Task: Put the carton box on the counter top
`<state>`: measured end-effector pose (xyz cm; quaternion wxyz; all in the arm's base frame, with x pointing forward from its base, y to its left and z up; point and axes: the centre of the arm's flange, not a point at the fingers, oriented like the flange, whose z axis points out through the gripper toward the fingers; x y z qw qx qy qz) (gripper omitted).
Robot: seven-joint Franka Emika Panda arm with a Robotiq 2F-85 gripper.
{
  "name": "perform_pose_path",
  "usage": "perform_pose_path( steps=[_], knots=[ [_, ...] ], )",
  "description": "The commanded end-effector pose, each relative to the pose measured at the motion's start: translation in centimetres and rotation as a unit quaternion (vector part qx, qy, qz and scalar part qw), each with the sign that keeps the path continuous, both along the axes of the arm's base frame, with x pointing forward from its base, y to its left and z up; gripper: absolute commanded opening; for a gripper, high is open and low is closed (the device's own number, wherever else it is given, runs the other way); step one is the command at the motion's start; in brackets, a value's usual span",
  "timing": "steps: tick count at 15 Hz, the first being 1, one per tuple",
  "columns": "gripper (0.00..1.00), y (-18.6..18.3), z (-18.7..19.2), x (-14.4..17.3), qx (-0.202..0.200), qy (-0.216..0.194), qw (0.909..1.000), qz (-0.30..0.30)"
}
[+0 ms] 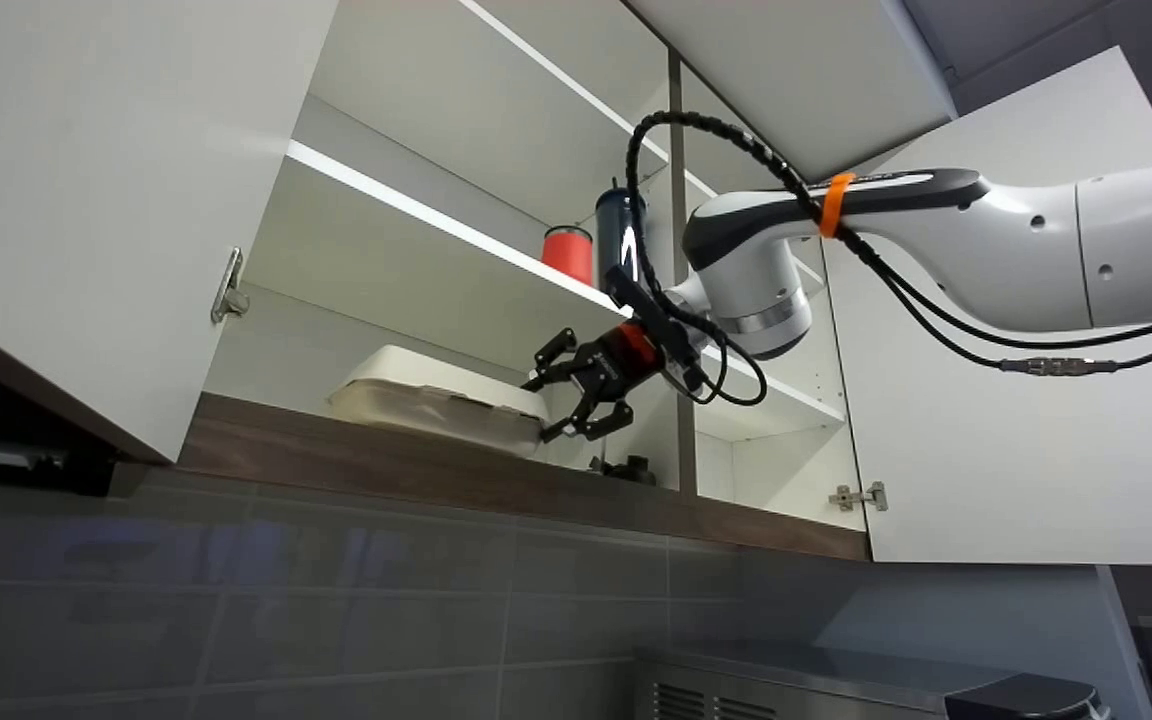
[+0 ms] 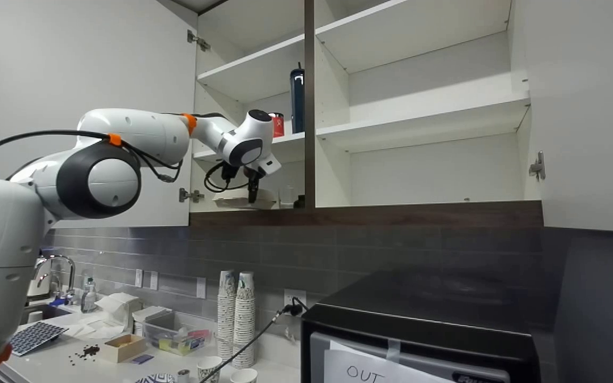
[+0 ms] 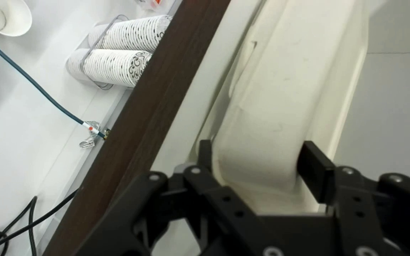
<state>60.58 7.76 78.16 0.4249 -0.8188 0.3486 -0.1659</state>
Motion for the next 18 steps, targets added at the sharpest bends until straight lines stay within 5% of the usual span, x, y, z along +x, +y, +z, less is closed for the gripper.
perform_pose_path(
  steps=[1,7,18],
  knots=[
    [0.38,-0.8,-0.1,-1.0,0.037,0.011,0.9993,0.001],
    [0.38,-1.9,0.8,-3.6,0.054,-0.011,0.9982,0.025],
    [0.38,-5.2,-0.3,-12.5,-0.03,-0.038,0.987,0.153]
  ],
)
